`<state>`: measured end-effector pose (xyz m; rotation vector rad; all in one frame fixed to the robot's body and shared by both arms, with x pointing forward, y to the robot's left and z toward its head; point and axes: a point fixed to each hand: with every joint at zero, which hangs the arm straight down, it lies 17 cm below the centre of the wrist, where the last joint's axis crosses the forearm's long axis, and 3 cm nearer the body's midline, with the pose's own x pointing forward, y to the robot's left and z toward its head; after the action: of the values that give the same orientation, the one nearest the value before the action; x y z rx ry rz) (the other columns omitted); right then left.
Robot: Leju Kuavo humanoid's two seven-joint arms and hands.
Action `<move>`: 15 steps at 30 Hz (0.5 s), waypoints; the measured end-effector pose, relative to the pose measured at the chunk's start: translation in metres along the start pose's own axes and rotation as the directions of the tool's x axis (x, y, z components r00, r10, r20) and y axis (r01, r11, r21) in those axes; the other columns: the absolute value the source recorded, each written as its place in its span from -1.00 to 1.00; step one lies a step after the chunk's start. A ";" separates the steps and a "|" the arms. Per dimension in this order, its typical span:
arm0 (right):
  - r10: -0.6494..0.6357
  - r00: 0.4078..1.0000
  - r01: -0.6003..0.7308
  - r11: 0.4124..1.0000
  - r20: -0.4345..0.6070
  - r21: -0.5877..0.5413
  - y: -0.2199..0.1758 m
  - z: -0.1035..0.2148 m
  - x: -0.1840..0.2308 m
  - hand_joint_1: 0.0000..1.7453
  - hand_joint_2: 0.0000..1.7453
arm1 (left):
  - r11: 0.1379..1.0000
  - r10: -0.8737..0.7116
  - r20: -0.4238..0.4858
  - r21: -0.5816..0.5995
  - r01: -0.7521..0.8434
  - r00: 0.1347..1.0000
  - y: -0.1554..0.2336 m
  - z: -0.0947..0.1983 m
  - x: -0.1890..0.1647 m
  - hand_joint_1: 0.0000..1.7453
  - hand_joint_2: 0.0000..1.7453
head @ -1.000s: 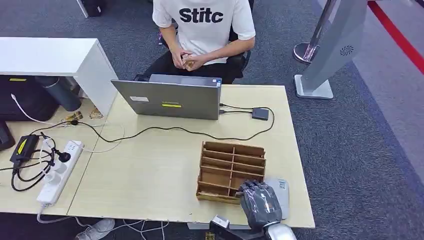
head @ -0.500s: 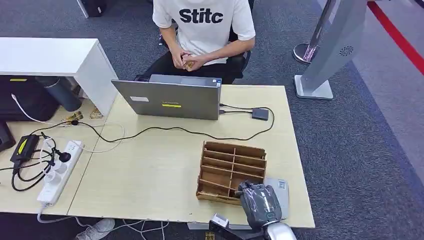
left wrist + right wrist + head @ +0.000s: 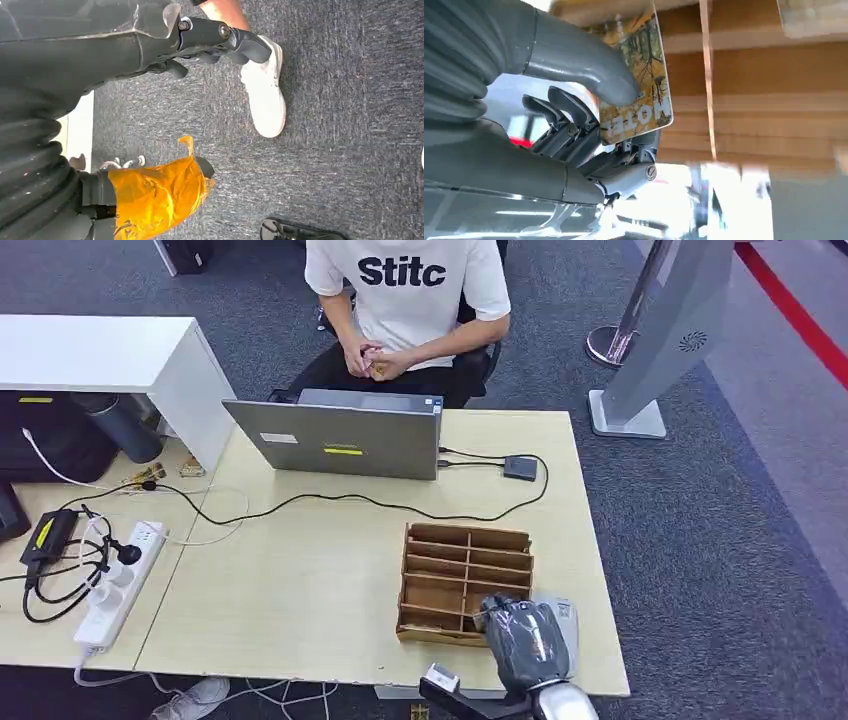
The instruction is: Pass the card to the sensor for recognition and then transmit it.
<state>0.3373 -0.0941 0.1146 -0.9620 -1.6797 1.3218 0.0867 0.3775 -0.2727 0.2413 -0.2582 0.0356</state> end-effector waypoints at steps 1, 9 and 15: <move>0.004 1.000 -0.004 0.999 0.011 -0.036 -0.012 -0.002 0.002 1.00 1.00 | 1.000 0.000 0.000 0.001 0.000 1.000 0.000 0.000 0.000 -1.00 1.00; 0.010 0.998 0.010 0.954 0.065 -0.301 -0.117 -0.011 0.013 1.00 1.00 | 1.000 0.009 -0.001 0.001 -0.009 1.000 0.000 0.000 0.000 -1.00 1.00; -0.005 0.996 0.038 0.925 0.087 -0.377 -0.150 -0.012 0.016 1.00 1.00 | 1.000 0.009 -0.004 0.001 -0.009 1.000 0.000 0.000 0.000 -1.00 1.00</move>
<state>0.3274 -0.1008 0.2651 -1.1135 -2.0540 1.0532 0.0863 0.3770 -0.2729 0.2407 -0.2548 0.0450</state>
